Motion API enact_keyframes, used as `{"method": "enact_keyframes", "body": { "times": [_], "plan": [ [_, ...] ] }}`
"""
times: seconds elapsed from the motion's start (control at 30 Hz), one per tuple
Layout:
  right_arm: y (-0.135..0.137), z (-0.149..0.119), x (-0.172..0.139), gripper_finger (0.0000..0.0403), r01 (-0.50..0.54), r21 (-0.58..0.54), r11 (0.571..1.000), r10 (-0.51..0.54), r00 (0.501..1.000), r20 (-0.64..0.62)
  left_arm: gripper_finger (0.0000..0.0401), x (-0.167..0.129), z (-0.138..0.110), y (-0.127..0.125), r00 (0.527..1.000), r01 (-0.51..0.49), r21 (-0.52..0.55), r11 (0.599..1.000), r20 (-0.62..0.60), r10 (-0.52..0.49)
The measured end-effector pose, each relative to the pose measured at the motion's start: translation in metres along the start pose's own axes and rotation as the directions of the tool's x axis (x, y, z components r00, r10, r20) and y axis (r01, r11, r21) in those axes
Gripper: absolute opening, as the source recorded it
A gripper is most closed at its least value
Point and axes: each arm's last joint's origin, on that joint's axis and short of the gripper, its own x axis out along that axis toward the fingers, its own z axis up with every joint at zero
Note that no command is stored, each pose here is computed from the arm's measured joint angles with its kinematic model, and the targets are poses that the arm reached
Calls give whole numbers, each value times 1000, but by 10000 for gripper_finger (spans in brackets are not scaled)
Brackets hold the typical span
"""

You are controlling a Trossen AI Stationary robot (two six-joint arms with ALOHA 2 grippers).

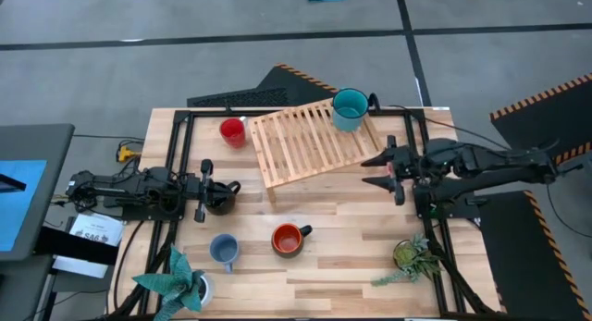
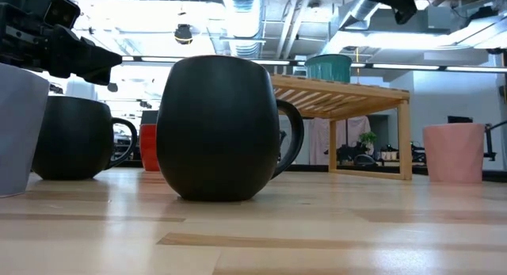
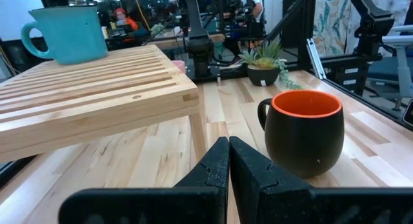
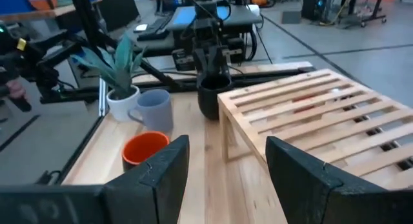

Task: Place coffee mugs
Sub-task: Put the black mug on the shelf

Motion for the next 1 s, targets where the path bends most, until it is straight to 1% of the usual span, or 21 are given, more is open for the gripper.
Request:
{"method": "enact_keyframes", "body": {
  "times": [0.07, 0.17, 0.3, 0.4, 0.47, 0.53, 0.63, 0.7, 0.83, 0.9, 1.0],
  "plan": [
    [0, 0, 4, 232, 0, -6, 1000, 0, 1000, -3, 0, 0, 3, 0, 1000, -3, -2, 1000, 28, 3],
    [0, -1, 9, 232, 1, -8, 1000, -1, 1000, -13, 0, -1, 11, 1, 993, -10, -19, 1000, 117, 12],
    [1, -3, 15, 232, 2, -9, 1000, -3, 1000, -28, 0, -4, 27, 3, 960, 9, -122, 992, 279, 26],
    [1, -4, 19, 232, 4, -10, 1000, -4, 999, -41, 0, -6, 34, 2, 936, 60, -129, 990, 353, -11],
    [1, -5, 20, 232, 4, -10, 1000, -5, 999, -49, 2, -5, 33, 2, 938, 68, -146, 987, 347, -13],
    [1, -5, 22, 232, 4, -9, 1000, -5, 998, -55, 11, -2, 31, 3, 948, 49, -162, 986, 318, 5],
    [1, -6, 23, 232, 5, -3, 1000, -5, 998, -57, 41, 4, 27, 3, 967, 4, -186, 982, 250, 44],
    [1, -5, 23, 232, 5, -3, 1000, -5, 998, -56, 69, 9, 28, 3, 978, -3, -195, 981, 204, 43],
    [1, -6, 22, 232, 4, -2, 1000, -5, 998, -57, 133, 18, 41, 0, 985, 51, -238, 970, 173, -9],
    [1, -6, 22, 232, 5, 2, 1000, -5, 998, -62, 162, 24, 46, -3, 991, 73, -254, 964, 130, -40],
    [1, -7, 22, 232, 7, 15, 1000, -6, 997, -74, 194, 34, 59, -10, 991, 125, -244, 962, 71, -111]
  ]
}}
